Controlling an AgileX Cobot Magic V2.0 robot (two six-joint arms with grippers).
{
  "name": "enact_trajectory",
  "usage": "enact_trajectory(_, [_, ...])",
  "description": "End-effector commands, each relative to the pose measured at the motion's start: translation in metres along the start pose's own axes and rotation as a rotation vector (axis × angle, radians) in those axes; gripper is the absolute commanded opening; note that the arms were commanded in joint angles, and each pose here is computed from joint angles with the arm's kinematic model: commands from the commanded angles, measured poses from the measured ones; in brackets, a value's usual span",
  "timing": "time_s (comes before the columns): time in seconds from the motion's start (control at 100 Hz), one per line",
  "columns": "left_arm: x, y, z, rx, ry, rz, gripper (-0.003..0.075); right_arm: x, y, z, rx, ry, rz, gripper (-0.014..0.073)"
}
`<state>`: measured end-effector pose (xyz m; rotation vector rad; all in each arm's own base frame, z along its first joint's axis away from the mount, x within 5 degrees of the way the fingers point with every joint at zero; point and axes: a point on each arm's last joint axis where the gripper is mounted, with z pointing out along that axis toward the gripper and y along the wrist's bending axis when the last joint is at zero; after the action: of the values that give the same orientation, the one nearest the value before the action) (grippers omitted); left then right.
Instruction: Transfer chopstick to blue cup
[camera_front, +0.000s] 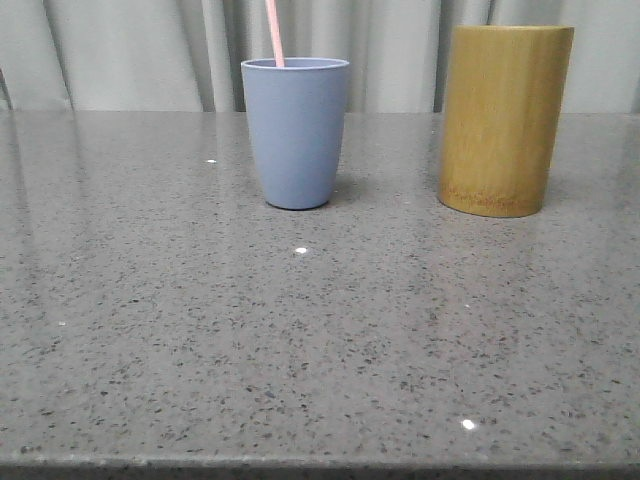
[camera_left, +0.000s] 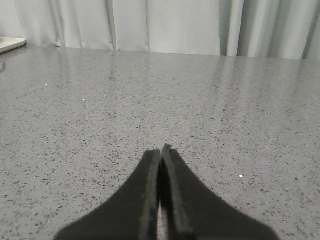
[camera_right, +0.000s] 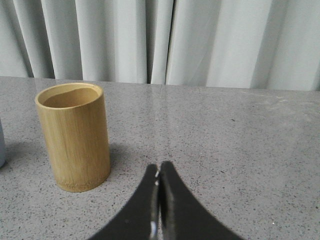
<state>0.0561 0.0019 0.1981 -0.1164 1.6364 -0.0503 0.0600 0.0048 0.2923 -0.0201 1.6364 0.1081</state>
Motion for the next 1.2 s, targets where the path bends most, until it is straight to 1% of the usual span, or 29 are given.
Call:
enact_trajectory(0.0, [-0.006, 0.000, -0.003, 0.005, -0.106, -0.012, -0.0019, -0.014, 0.000, 0.000, 0.004, -0.101, -0.025, -0.0070])
enact_trajectory(0.11, [-0.006, 0.000, -0.003, 0.005, -0.106, -0.012, -0.0019, -0.005, -0.001, 0.002, 0.012, -0.114, -0.025, -0.0070])
enact_trajectory(0.34, [-0.006, 0.000, -0.003, 0.005, -0.106, -0.012, -0.0019, 0.032, -0.006, 0.004, 0.064, -0.184, -0.023, -0.0070])
enact_trajectory(0.45, [-0.006, 0.000, -0.003, 0.005, -0.106, -0.012, -0.0019, 0.055, -0.009, 0.002, 0.084, -0.178, -0.024, -0.0070])
enact_trajectory(0.6, [-0.006, 0.000, -0.003, 0.005, -0.106, -0.012, -0.0019, 0.086, -0.010, 0.000, 0.084, -0.175, -0.020, -0.0070])
enact_trajectory(0.62, [-0.006, 0.000, -0.003, 0.005, -0.106, -0.012, -0.0019, 0.088, -0.010, 0.000, 0.086, -0.153, -0.018, -0.0070])
enact_trajectory(0.71, [-0.006, 0.000, -0.003, 0.005, -0.104, -0.012, -0.0019, 0.091, -0.010, 0.001, 0.089, -0.114, -0.016, -0.0070])
enact_trajectory(1.19, [-0.006, 0.000, -0.003, 0.005, -0.104, -0.012, -0.0019, 0.090, -0.010, 0.001, 0.089, -0.117, -0.016, -0.0070])
